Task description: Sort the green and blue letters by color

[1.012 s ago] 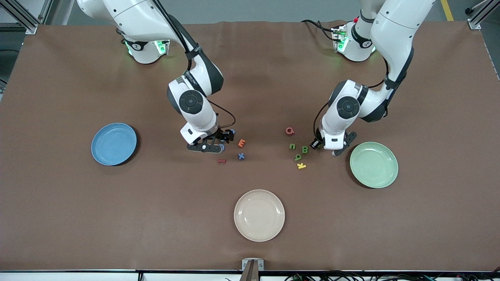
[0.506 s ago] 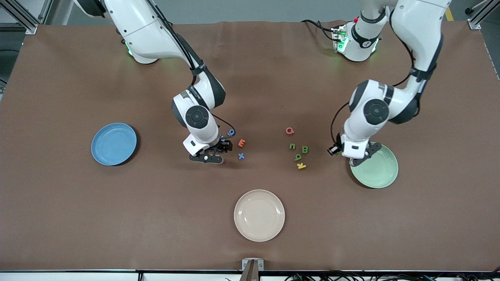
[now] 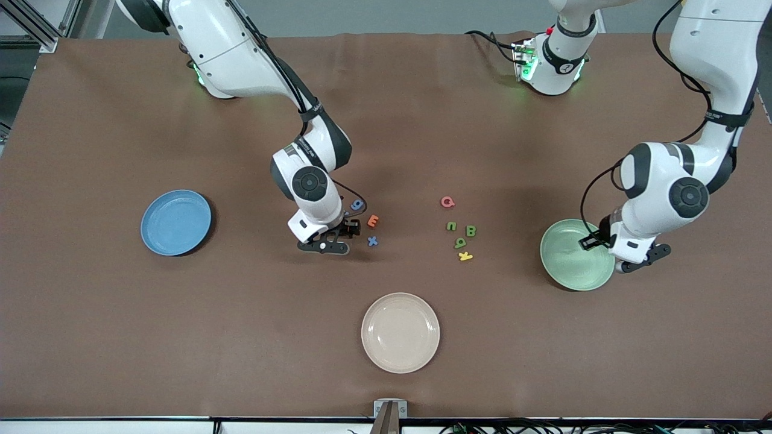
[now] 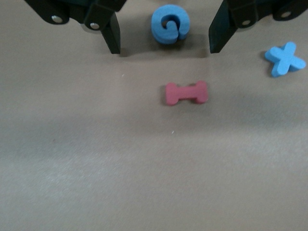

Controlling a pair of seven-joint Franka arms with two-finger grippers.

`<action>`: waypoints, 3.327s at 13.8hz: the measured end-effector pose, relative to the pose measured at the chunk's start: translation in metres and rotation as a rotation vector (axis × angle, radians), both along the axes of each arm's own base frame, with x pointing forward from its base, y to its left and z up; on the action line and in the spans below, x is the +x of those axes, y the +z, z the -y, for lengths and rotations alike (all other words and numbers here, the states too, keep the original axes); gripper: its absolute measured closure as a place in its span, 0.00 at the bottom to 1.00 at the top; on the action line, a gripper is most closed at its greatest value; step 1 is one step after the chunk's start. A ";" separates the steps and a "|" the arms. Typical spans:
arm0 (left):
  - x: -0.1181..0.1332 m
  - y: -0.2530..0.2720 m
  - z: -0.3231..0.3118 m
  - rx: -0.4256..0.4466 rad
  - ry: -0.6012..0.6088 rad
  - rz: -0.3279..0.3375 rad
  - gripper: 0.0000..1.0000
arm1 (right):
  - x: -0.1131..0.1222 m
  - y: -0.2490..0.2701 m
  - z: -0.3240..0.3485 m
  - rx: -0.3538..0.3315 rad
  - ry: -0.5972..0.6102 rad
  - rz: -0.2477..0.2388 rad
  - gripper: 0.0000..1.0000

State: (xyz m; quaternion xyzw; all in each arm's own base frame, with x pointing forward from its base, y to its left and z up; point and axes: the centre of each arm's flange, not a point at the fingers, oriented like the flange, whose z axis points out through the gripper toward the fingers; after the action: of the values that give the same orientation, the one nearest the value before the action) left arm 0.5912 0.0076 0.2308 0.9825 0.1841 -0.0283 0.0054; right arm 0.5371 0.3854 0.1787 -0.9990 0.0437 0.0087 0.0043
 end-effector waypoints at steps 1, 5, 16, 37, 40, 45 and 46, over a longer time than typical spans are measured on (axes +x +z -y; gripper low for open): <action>0.001 -0.005 -0.011 -0.004 -0.009 -0.005 0.65 | -0.004 0.000 -0.005 -0.001 0.005 -0.003 0.17; 0.006 -0.008 -0.017 -0.010 -0.016 -0.002 0.39 | -0.014 -0.001 -0.017 -0.004 0.021 -0.008 0.21; 0.014 0.026 0.081 -0.024 0.017 0.047 0.00 | -0.008 0.001 -0.012 -0.014 0.021 -0.001 0.65; -0.065 -0.051 0.308 -0.022 -0.455 0.036 0.44 | 0.014 0.033 0.410 0.019 0.357 -0.137 0.65; -0.065 -0.058 0.307 -0.026 -0.455 0.033 0.49 | 0.012 0.034 0.413 0.024 0.353 -0.147 0.39; -0.057 -0.050 0.303 -0.029 -0.443 0.054 0.72 | 0.007 0.062 0.307 -0.005 0.202 -0.149 0.00; -0.049 -0.042 0.297 -0.028 -0.430 0.069 0.72 | 0.003 0.068 0.267 -0.014 0.170 -0.136 0.00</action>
State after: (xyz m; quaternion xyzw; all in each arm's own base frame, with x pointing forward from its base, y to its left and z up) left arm 0.5417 -0.2893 0.1889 0.9993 -0.0305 0.0022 0.0191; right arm 0.5404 0.1189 0.2465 -0.9962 -0.0409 0.0764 -0.0062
